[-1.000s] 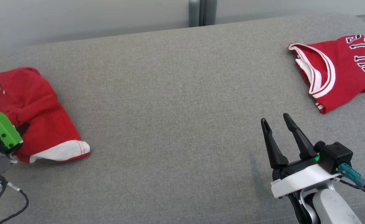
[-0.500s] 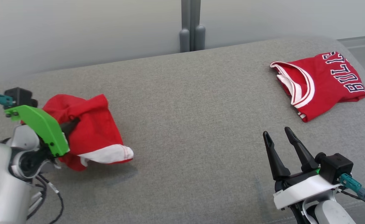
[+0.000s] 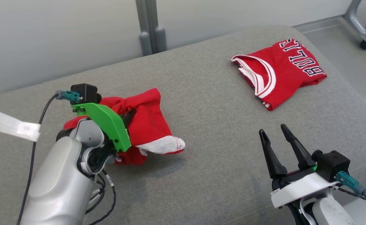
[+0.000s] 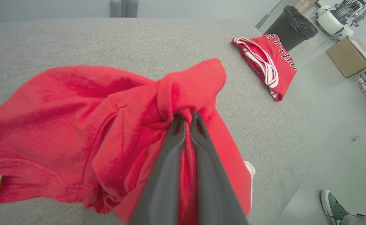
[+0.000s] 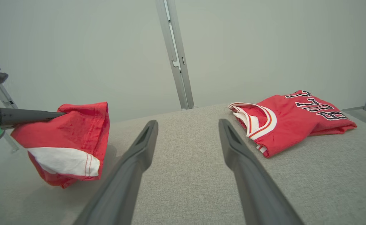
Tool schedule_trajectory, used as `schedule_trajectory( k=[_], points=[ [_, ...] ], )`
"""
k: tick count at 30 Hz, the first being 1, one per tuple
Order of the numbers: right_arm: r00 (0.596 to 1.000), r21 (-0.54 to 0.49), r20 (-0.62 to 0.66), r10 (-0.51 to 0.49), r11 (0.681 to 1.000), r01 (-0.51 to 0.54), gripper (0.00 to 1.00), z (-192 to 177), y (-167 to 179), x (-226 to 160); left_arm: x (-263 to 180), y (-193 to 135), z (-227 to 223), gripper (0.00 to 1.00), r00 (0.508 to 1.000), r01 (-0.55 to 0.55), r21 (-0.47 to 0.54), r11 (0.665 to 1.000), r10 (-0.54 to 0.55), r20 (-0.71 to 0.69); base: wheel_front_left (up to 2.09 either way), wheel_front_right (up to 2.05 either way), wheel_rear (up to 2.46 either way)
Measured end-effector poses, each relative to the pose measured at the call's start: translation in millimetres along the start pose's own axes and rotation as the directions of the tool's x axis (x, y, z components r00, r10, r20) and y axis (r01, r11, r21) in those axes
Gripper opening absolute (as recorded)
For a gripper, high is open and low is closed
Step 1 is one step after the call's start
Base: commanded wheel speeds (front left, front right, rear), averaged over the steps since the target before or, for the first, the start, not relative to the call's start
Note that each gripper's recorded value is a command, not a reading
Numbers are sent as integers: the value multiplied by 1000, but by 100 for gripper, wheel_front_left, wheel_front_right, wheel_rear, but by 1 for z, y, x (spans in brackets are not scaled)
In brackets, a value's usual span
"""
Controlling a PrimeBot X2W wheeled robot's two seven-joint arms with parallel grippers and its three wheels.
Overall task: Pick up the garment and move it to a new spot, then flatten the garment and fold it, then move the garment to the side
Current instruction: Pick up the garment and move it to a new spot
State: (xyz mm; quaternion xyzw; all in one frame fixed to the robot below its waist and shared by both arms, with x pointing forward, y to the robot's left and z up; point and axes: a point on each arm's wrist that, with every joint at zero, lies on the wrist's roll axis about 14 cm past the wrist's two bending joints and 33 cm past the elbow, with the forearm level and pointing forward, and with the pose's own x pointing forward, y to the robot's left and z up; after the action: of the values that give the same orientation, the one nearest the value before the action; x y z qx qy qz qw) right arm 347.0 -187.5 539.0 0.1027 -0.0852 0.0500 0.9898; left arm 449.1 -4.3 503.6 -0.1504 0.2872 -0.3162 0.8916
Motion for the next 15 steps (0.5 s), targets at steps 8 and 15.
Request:
schedule_trajectory(
  k=[8,15],
  points=[
    [996,-16,11,-83,996,83,100,6,-23,-11,45,-51,-11,0,991,127,36,991,-125,-41,0,0,0],
    [991,-21,1,-135,991,135,100,5,-35,-19,70,-74,-28,0,977,196,34,980,-192,-89,0,0,0]
  ],
)
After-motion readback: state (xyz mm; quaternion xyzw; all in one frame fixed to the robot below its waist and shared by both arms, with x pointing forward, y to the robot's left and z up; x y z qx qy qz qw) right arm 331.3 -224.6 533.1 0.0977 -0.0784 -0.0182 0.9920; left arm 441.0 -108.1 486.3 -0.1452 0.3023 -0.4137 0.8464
